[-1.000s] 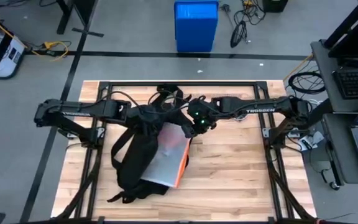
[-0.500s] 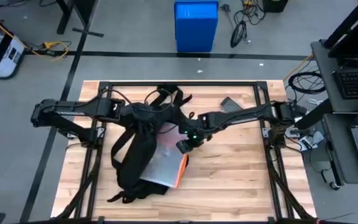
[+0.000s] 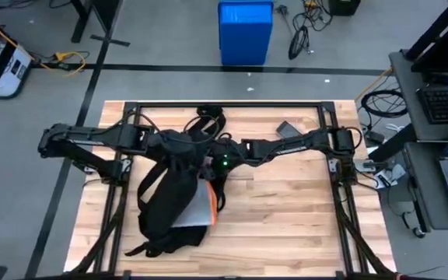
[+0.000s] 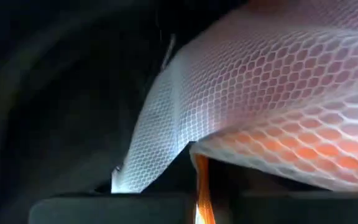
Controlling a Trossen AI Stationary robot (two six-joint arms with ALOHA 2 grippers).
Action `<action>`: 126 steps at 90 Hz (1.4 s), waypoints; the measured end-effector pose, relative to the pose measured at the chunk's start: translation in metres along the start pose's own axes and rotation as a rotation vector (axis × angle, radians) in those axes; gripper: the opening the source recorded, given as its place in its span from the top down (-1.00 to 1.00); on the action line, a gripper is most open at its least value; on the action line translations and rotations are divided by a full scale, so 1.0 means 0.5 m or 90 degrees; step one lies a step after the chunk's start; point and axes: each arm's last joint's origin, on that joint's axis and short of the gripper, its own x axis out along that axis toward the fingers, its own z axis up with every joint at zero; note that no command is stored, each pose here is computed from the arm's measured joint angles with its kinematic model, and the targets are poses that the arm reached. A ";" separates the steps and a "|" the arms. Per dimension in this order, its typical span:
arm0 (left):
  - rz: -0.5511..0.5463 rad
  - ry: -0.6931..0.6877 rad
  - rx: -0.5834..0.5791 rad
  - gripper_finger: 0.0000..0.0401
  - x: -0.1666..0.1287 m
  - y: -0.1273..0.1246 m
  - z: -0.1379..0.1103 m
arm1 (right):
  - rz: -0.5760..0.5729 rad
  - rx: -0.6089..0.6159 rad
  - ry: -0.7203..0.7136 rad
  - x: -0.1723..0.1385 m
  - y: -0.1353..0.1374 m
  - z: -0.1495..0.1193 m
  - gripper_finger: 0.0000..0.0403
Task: Unpack backpack
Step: Put the orange zip bag into the black backpack
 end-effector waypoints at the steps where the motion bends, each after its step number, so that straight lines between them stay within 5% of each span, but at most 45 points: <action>1: 0.001 -0.001 0.002 1.00 0.000 -0.001 0.000 | 0.001 0.002 0.000 0.000 0.000 0.000 0.96; 44: -0.044 -0.105 0.088 1.00 -0.007 -0.016 0.030 | 0.095 -0.012 -0.057 0.003 0.031 0.009 1.00; 78: -0.020 -0.023 -0.122 0.97 -0.032 -0.002 -0.003 | 0.094 -0.046 -0.020 0.003 0.020 0.017 1.00; 104: 0.015 0.050 -0.155 0.37 -0.069 0.007 -0.042 | 0.094 -0.046 0.001 0.000 0.017 0.020 1.00; 126: 0.015 0.016 -0.151 -0.05 -0.104 0.009 -0.049 | 0.090 -0.033 0.004 -0.002 0.012 0.024 1.00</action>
